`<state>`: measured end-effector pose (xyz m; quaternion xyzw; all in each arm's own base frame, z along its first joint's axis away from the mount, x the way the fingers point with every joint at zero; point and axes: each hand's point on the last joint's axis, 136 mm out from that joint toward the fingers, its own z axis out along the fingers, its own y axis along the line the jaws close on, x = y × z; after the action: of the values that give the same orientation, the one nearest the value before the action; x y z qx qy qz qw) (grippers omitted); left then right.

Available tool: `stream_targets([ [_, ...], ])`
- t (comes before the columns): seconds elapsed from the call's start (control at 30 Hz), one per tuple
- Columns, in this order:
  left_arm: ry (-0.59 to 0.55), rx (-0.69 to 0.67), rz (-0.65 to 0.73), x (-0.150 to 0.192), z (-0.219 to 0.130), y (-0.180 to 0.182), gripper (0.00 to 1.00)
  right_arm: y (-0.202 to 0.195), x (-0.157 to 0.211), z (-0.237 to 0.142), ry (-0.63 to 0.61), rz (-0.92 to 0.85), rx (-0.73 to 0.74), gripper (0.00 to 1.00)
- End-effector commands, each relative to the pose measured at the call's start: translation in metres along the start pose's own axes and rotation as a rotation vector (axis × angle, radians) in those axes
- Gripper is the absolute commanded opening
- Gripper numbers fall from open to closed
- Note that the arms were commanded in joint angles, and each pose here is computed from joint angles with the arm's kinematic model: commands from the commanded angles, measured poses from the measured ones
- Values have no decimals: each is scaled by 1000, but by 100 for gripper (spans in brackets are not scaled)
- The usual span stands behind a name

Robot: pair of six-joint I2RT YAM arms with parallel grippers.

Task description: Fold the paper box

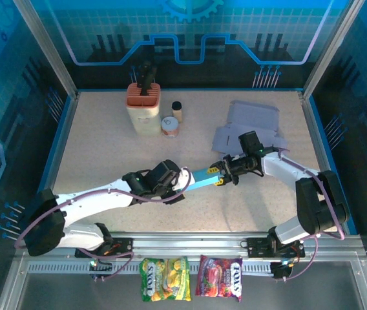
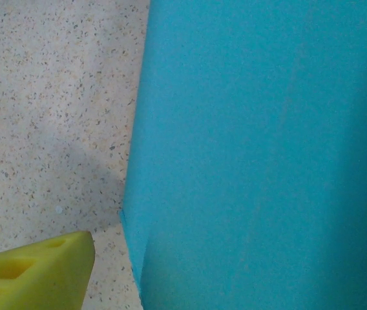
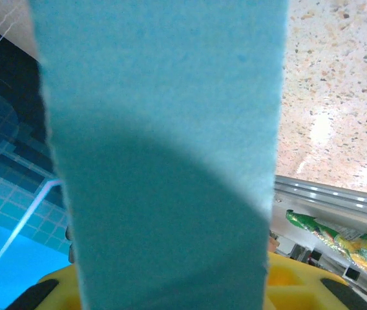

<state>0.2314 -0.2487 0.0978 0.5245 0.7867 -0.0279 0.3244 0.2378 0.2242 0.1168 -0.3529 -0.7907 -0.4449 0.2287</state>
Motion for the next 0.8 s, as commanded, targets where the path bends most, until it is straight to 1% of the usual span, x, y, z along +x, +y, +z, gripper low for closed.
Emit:
stream_targets([
  [0.0,-67,-32,25,-23,-3,8,74,-11,5,-3,31,82,-3,23],
  [0.07,-64,-14,33,-24,-2,5,71,-13,4,-2,36,97,-12,24],
  [0.13,-62,13,39,-24,-2,1,64,-13,2,-1,35,113,-20,28],
  [0.2,-57,36,43,-26,-4,-2,59,-13,-1,-1,36,130,-33,30],
  [0.4,-65,78,44,-30,-10,-7,52,-13,-8,-3,24,158,-56,36],
  [0.5,-63,102,38,-31,-13,-9,49,-10,-11,-6,11,160,-76,45],
  [0.6,-66,135,31,-34,-17,-12,47,-6,-13,-12,-5,152,-94,52],
  [0.67,-64,149,26,-33,-19,-14,47,-3,-14,-16,-18,141,-100,56],
  [0.77,-61,184,7,-34,-22,-16,44,1,-17,-29,-74,107,-100,59],
])
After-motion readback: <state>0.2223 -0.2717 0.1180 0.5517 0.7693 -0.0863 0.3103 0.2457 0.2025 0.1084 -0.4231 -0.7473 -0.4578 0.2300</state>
